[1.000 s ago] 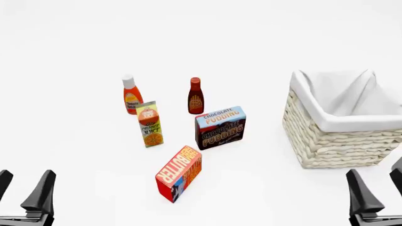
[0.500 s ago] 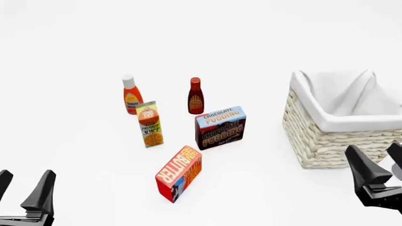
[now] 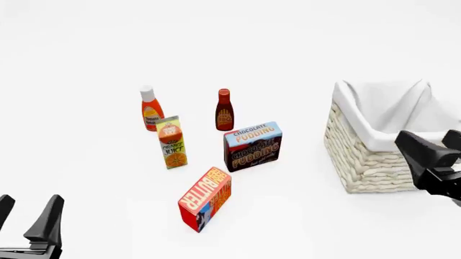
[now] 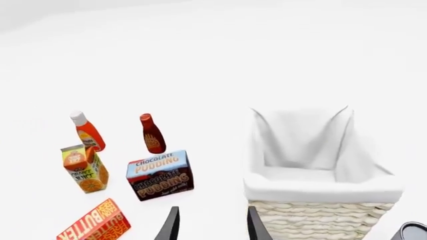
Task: Pick the butter and place it in the basket.
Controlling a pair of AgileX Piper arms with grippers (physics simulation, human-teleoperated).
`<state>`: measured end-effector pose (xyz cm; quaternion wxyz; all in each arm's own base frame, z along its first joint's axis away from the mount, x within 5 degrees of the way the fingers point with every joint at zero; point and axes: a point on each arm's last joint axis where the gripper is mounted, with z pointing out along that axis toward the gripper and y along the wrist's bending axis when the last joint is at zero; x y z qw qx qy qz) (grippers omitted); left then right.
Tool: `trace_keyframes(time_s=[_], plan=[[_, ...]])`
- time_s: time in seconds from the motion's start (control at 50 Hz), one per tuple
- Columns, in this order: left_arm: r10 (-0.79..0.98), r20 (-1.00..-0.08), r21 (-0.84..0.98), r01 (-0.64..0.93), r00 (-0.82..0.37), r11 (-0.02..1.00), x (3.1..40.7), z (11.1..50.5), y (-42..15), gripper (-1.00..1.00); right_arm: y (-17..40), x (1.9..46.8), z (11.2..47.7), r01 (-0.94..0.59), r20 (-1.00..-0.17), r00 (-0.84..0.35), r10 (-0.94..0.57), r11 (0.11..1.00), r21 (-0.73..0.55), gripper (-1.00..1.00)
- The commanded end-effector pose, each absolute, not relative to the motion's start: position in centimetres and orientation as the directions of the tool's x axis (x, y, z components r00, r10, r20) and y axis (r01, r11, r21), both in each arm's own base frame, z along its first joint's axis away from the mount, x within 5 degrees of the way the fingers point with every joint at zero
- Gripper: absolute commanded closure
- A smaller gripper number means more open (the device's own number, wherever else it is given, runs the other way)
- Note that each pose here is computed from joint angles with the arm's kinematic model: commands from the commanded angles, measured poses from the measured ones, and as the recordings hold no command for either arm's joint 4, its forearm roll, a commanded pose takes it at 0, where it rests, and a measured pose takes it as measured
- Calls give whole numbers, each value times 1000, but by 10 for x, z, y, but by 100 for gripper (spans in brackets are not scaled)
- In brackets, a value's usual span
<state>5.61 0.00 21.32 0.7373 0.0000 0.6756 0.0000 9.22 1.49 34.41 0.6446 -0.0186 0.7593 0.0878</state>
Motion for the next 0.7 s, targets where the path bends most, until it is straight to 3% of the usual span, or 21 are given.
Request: trace_keyframes(time_s=[0.02,0.46,0.7], plan=[[0,-996,0,0,87,1000,56,213,0,-100,19,96,373,-154,-964,-219,152,970,188,-100],[0,-996,0,0,87,1000,56,213,0,-100,29,127,393,-131,-918,-331,219,952,275,-100],[0,-996,0,0,87,1000,56,213,0,-100,38,154,385,-106,-867,-454,205,954,281,-100]])
